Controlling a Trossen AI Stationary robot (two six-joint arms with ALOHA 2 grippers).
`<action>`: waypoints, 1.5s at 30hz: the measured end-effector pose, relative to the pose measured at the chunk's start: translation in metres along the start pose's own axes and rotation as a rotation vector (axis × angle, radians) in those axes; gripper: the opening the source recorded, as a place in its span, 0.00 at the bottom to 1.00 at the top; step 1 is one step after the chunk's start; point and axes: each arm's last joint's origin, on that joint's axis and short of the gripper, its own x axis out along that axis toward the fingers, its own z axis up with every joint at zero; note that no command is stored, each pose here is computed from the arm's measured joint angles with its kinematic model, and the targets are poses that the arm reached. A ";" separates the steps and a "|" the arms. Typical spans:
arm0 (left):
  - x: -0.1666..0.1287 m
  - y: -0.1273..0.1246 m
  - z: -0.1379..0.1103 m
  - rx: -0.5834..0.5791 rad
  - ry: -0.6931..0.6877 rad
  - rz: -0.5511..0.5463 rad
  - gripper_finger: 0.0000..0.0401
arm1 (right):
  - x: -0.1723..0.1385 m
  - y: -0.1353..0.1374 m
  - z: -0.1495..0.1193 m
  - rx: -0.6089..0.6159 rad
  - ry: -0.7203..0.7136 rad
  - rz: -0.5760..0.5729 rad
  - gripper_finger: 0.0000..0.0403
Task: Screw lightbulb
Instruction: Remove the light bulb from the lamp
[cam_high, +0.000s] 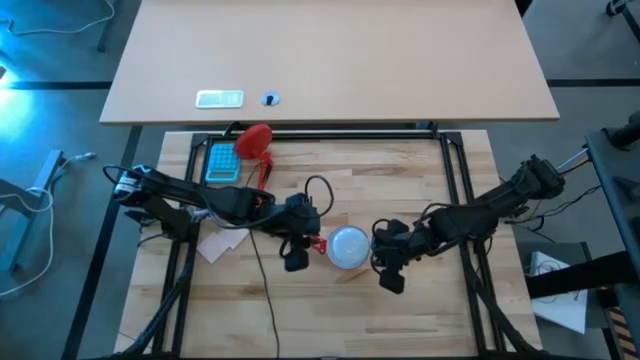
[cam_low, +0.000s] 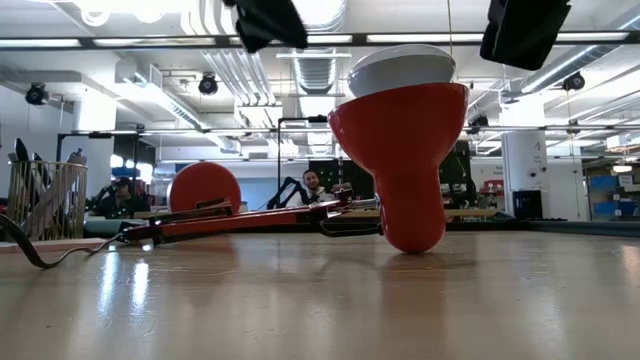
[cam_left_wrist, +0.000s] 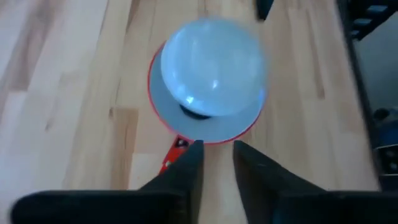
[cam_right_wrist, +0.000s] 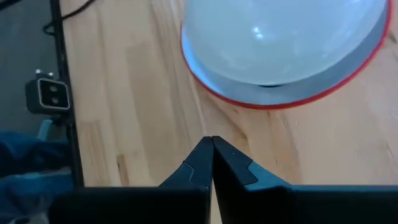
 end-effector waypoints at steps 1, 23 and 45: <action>0.004 0.001 -0.004 -0.001 0.011 0.002 0.16 | 0.000 0.000 0.000 0.006 -0.004 -0.005 0.00; 0.054 0.025 -0.025 0.191 -0.138 0.058 0.00 | 0.007 0.006 0.014 0.012 -0.029 -0.033 0.00; 0.071 0.021 -0.009 0.254 -0.053 0.051 0.00 | 0.005 -0.007 0.023 0.063 -0.044 -0.053 0.00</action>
